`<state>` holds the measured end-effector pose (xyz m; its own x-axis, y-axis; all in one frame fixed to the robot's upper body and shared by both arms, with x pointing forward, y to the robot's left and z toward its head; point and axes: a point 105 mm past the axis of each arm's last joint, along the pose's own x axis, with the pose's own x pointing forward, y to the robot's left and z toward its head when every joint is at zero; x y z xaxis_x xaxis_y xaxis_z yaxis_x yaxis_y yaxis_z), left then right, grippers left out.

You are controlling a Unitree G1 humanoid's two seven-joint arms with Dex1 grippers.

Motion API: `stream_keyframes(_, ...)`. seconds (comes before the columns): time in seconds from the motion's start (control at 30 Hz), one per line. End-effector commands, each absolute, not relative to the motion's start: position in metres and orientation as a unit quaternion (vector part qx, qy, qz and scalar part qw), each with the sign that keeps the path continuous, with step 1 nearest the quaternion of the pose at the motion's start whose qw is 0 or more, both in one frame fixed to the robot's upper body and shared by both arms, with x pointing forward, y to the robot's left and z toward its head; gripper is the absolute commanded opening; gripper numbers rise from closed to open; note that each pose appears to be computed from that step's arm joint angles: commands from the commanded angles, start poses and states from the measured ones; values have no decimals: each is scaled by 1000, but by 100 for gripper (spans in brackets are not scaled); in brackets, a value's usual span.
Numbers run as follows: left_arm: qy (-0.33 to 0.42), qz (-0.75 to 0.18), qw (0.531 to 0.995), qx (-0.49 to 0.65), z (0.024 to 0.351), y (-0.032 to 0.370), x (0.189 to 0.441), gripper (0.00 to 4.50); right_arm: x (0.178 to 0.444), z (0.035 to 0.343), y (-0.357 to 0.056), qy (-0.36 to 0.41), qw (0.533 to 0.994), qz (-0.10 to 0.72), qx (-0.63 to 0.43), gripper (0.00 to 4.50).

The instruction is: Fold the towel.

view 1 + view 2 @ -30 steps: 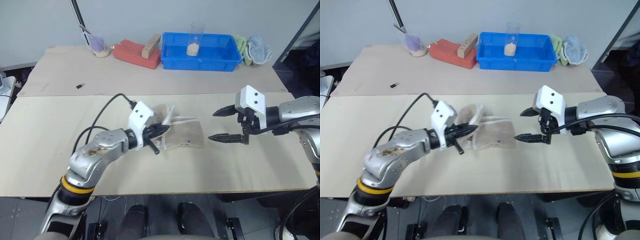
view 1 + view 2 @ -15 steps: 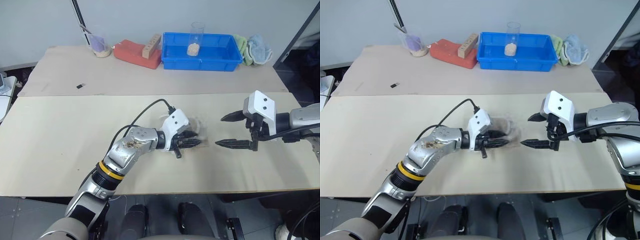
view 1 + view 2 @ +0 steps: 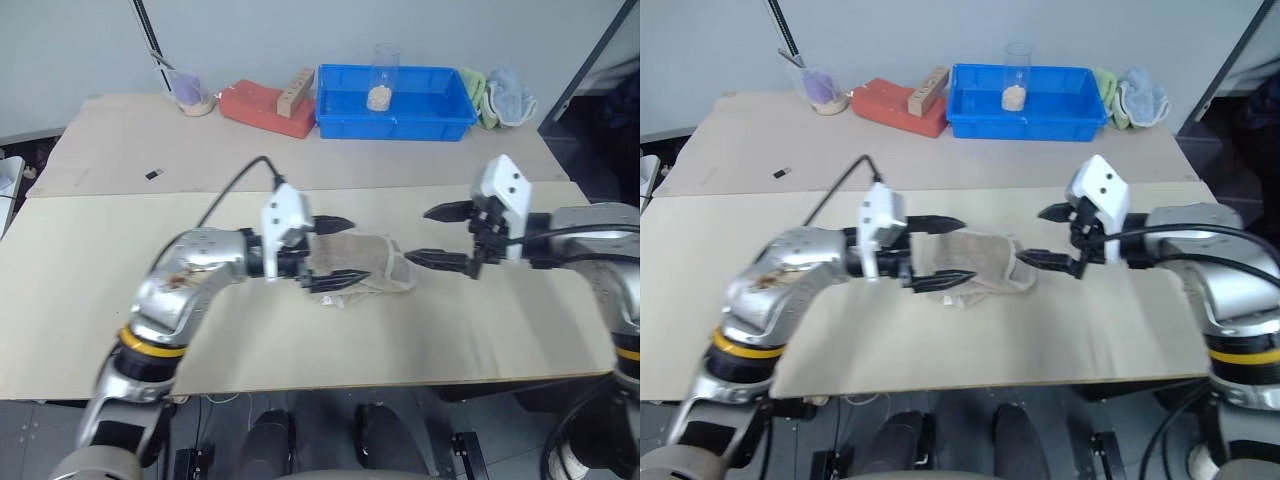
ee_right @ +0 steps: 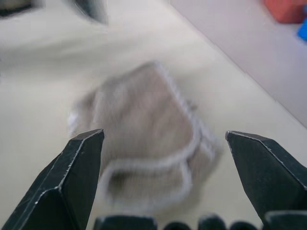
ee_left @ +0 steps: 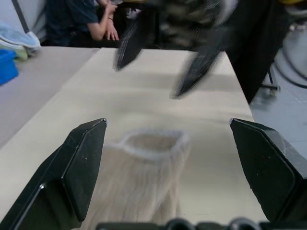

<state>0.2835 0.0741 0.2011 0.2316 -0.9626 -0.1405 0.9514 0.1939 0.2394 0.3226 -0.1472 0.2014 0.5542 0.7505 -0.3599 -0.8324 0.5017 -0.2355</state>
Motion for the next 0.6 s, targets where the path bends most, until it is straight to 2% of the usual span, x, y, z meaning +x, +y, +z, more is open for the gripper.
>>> stream_keyframes(0.03,-35,-631,755,173,212,94,268,439,337,194,-142,102,874,433,-196,450)
stream_keyframes(0.23,-8,-638,753,160,225,126,244,439,370,152,-145,146,887,399,-182,450)
stream_keyframes(0.43,-2,-646,747,158,229,137,228,439,380,123,-146,185,880,407,-160,450)
stream_keyframes(0.6,-8,-640,751,164,232,142,225,450,379,121,-134,196,875,428,-112,299)
